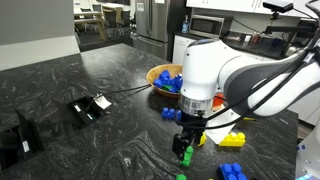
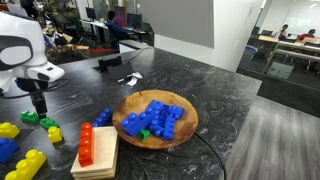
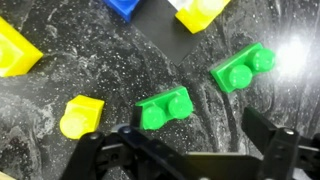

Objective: Put the green block in the bowl

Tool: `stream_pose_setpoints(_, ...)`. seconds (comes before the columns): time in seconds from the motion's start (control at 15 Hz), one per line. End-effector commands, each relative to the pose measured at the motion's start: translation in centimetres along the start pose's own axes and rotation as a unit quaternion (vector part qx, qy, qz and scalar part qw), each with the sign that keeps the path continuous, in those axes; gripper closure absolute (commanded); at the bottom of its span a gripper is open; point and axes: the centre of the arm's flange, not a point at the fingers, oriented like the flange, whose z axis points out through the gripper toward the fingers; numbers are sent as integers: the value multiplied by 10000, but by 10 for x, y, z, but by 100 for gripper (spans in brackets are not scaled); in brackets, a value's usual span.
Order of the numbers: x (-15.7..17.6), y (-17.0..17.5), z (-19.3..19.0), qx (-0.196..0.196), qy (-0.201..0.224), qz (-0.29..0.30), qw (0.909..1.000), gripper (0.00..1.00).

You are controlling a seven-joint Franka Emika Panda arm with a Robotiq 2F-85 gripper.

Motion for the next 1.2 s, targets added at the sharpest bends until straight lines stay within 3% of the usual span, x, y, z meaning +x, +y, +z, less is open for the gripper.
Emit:
stream_pose_setpoints(0.0,-4,-2,17,169,245,969,9948,0)
stream_pose_setpoints(0.47,-21,-1,43,-249,654,2644,9619,0)
stream_pose_setpoints(0.8,-17,2,47,-318,827,3282,9404,0)
stream_pose_setpoints(1.13,-15,4,52,-312,866,3578,9292,2)
